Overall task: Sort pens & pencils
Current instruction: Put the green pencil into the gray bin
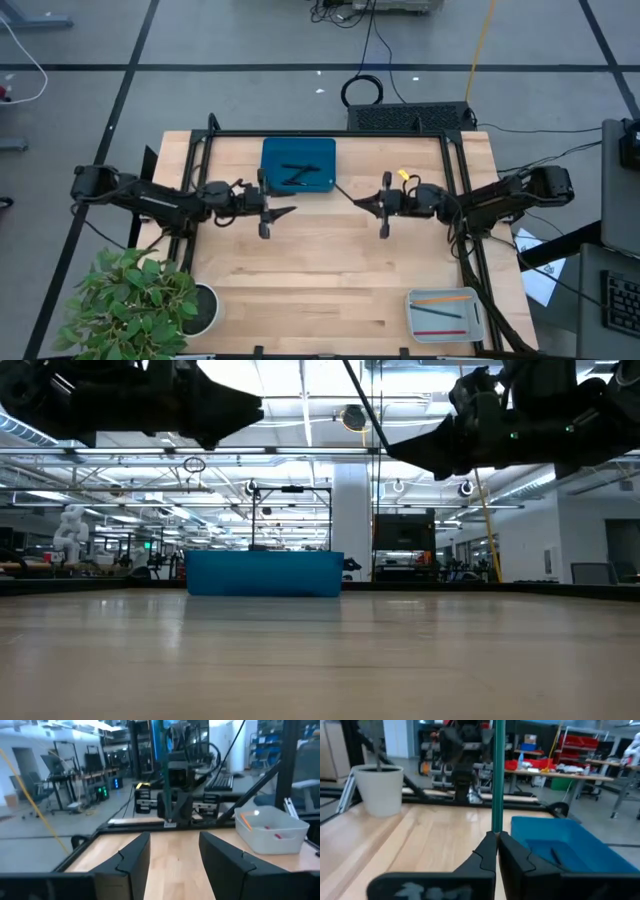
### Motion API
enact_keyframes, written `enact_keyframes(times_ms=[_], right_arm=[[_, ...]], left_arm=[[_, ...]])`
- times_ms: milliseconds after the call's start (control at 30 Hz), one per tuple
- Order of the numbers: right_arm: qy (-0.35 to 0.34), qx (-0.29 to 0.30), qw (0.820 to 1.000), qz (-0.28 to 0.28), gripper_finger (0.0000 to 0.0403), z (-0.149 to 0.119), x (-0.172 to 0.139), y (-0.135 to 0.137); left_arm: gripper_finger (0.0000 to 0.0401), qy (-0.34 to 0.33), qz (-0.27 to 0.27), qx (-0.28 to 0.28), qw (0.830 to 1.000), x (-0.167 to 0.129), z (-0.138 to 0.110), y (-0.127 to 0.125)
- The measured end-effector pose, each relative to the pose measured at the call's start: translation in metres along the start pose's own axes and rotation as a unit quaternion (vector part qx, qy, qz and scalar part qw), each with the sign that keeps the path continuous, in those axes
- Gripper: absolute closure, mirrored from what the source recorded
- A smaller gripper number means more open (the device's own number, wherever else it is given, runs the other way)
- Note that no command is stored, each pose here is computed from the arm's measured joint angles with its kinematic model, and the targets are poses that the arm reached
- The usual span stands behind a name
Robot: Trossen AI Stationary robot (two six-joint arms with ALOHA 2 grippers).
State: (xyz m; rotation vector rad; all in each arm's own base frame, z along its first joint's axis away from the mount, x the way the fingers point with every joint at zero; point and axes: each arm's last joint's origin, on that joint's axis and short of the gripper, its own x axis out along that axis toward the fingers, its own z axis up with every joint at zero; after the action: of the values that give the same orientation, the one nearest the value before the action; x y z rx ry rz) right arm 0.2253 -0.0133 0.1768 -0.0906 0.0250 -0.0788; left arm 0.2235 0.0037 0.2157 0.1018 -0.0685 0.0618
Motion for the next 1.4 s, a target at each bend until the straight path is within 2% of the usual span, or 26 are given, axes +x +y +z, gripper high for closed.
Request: enact_keyframes(times_ms=[167, 867, 933, 1000, 1067, 1167, 1267, 1400], right_arm=[[-0.014, 0.005, 1.0, -0.006, 0.0403, 0.003, 0.0, -0.003], [-0.005, 0.025, 1.0, -0.003, 0.0403, 0.001, 0.0, -0.002], [-0.003, 0.055, 0.998, 0.007, 0.0403, 0.001, 0.0, 0.0], [0.006, 0.072, 0.996, 0.047, 0.0403, 0.003, 0.001, 0.007], [0.025, 0.079, 0.993, 0.089, 0.0403, 0.008, 0.002, 0.018], [0.092, 0.075, 0.985, 0.122, 0.0403, 0.015, 0.001, 0.034], [0.166, 0.087, 0.97, 0.153, 0.0403, 0.027, -0.005, 0.052], [0.264, 0.105, 0.945, 0.16, 0.0403, 0.05, -0.023, 0.075]], left_arm=[[0.0226, -0.019, 0.001, -0.002, 1.0, 0.008, -0.006, -0.001], [0.0226, -0.012, 0.004, -0.004, 1.0, 0.008, -0.008, -0.001], [0.0226, -0.012, 0.004, -0.004, 1.0, 0.008, -0.008, -0.001], [0.0226, -0.012, 0.004, -0.004, 1.0, 0.008, -0.008, -0.001], [0.0226, -0.012, 0.004, -0.004, 1.0, 0.008, -0.008, -0.001], [0.0226, -0.009, 0.004, -0.003, 1.0, 0.008, -0.008, -0.001], [0.0226, -0.008, 0.004, -0.002, 1.0, 0.008, -0.008, -0.001], [0.0226, -0.008, 0.004, -0.003, 1.0, 0.008, -0.008, -0.001]])
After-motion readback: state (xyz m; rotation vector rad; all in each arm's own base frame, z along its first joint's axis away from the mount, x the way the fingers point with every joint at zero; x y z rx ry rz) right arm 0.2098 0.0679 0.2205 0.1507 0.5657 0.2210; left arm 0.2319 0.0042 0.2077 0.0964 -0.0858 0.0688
